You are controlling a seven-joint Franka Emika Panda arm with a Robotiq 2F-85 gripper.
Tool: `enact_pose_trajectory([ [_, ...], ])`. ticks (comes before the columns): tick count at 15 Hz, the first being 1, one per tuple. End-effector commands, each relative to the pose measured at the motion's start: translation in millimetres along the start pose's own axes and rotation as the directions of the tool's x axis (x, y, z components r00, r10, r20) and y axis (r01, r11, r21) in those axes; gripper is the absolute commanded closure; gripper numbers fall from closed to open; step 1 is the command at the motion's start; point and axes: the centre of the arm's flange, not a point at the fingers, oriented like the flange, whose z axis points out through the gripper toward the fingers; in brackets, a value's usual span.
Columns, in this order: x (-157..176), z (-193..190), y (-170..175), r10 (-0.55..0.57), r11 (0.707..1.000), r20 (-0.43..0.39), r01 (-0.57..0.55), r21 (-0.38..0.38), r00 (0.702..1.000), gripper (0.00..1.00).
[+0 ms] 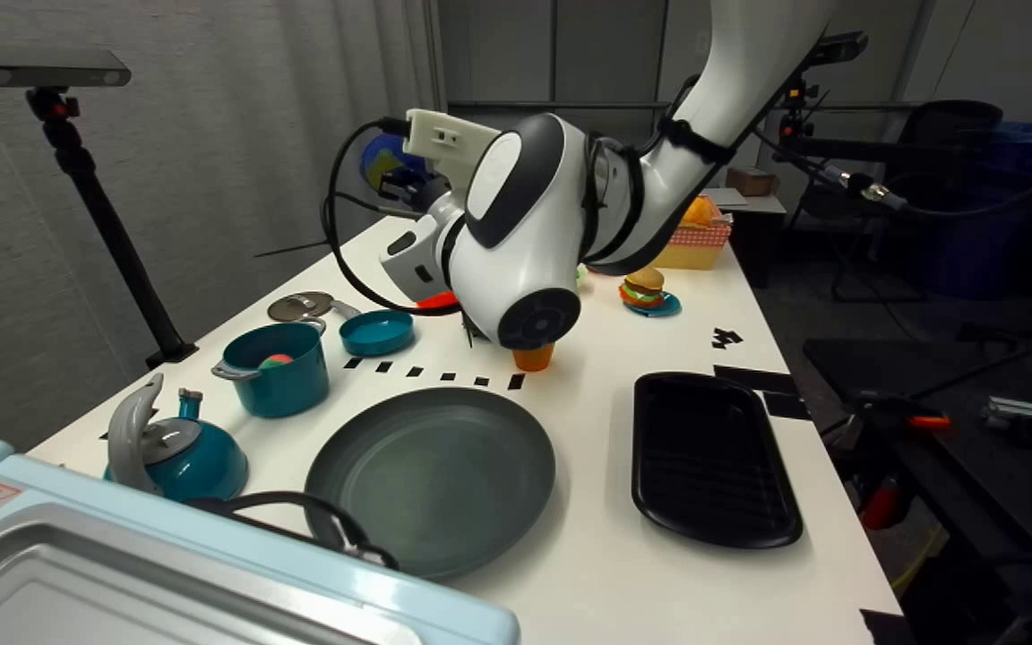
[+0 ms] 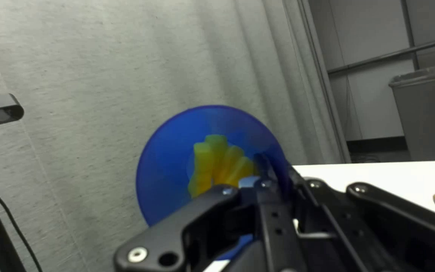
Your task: Pour the content of the blue cup onto the green plate
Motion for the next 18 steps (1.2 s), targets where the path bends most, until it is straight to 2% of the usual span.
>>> enact_pose_trajectory([
  [1, -0.4, 0.4, 0.1, 0.013, 0.996, 0.120, -0.003, -0.087, 0.993, 0.98],
  [8, -2.4, 1.3, 1.0, 0.034, 0.989, 0.243, 0.002, -0.147, 0.969, 0.98],
  [9, -4.8, 1.4, 2.5, 0.061, 0.981, 0.300, -0.002, -0.194, 0.952, 0.98],
  [10, -4.5, 0.9, 2.0, 0.070, 0.983, 0.311, -0.012, -0.185, 0.948, 0.98],
  [12, -7.9, 0.6, 4.5, 0.094, 0.972, 0.368, -0.005, -0.234, 0.925, 0.98],
  [13, -7.0, -0.4, 3.6, 0.108, 0.977, 0.375, -0.027, -0.214, 0.921, 0.98],
  [15, -7.8, -0.9, 3.4, 0.113, 0.971, 0.406, -0.015, -0.237, 0.907, 0.98],
  [16, -6.1, -1.6, 1.2, 0.109, 0.979, 0.396, -0.030, -0.201, 0.912, 0.98],
  [17, -6.9, -1.3, 2.4, 0.106, 0.974, 0.409, -0.011, -0.227, 0.906, 0.98],
  [18, -5.0, -2.3, 0.1, 0.112, 0.980, 0.407, -0.032, -0.198, 0.906, 0.98],
])
